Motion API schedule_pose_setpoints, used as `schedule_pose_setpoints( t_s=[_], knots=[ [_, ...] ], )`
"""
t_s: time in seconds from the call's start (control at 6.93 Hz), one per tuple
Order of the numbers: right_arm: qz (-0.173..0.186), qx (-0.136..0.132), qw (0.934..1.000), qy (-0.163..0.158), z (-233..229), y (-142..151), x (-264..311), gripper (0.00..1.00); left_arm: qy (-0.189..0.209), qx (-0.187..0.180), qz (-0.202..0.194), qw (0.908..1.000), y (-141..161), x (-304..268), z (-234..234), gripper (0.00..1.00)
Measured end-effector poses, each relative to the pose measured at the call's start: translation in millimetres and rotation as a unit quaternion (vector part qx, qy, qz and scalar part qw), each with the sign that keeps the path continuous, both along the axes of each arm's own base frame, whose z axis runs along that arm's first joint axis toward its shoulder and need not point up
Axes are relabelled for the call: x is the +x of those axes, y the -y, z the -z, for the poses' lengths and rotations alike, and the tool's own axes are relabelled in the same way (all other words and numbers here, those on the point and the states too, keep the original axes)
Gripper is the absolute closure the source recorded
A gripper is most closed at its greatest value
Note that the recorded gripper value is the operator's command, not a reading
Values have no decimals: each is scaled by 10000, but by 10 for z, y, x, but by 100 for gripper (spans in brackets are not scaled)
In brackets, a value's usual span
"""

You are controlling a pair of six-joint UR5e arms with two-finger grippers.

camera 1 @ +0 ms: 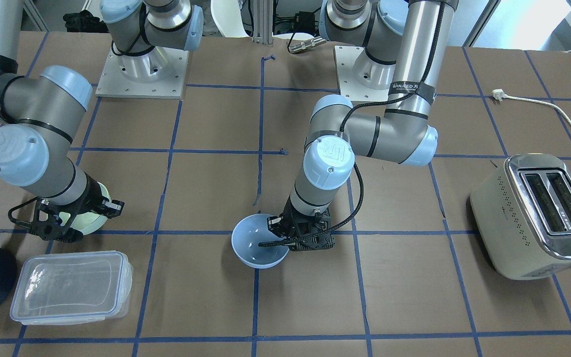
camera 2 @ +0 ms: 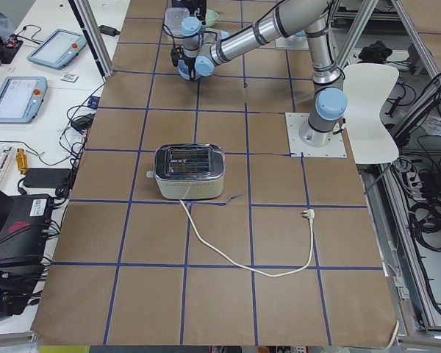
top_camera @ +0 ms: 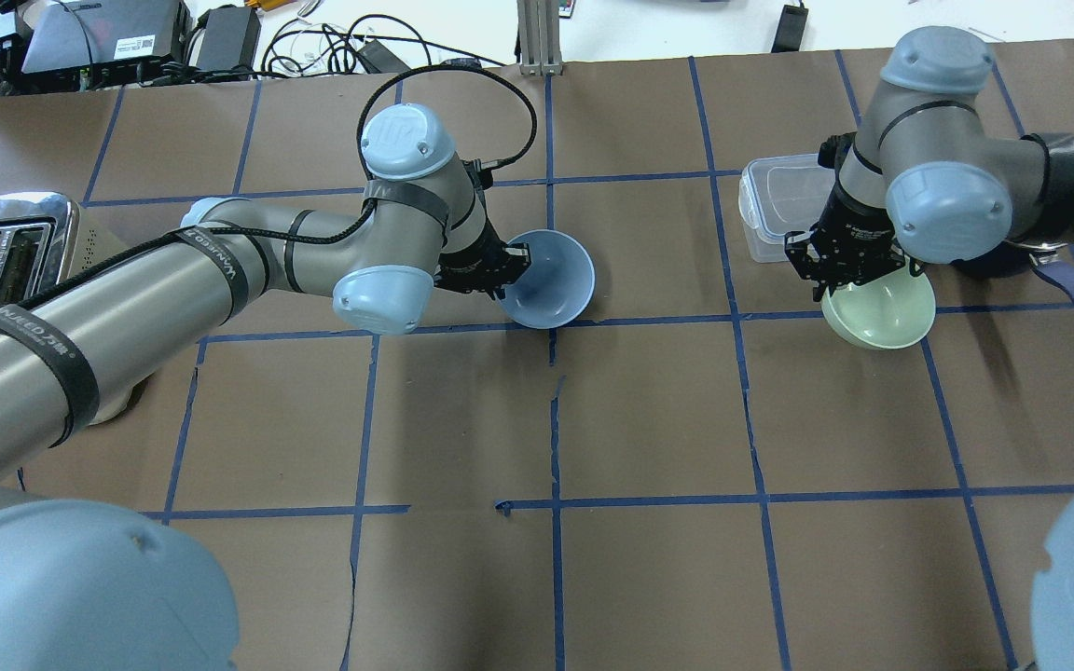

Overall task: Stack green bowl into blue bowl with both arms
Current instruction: 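Carry blue bowl to table center with left gripper while right lifts green bowl, then release blue bowl and raise left gripper while right carries green bowl over it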

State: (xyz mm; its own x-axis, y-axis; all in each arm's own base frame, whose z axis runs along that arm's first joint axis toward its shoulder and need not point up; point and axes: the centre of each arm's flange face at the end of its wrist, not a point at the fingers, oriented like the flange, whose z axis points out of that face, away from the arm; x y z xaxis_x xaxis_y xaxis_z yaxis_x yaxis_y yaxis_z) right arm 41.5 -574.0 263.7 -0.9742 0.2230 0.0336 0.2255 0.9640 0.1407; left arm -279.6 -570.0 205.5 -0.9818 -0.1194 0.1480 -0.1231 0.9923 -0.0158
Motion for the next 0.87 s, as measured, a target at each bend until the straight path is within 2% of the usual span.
schedule_pose_setpoints(
  t_s=[0.14,0.29,0.58,0.87],
  knots=[
    [57,41,10000,3,-235,101,41,100,-142,47,-31,9999,-4,-29,-1,77],
    [119,58,9999,-14,-476,187,150,100,-249,73,-41,9997,-5,-51,-10,37],
    [233,-1,9997,-62,-766,266,473,100,-277,49,-23,9996,4,-49,-33,19],
    [341,-70,9994,-52,-849,264,690,100,-244,-68,-44,9997,45,36,-205,10]
  ],
)
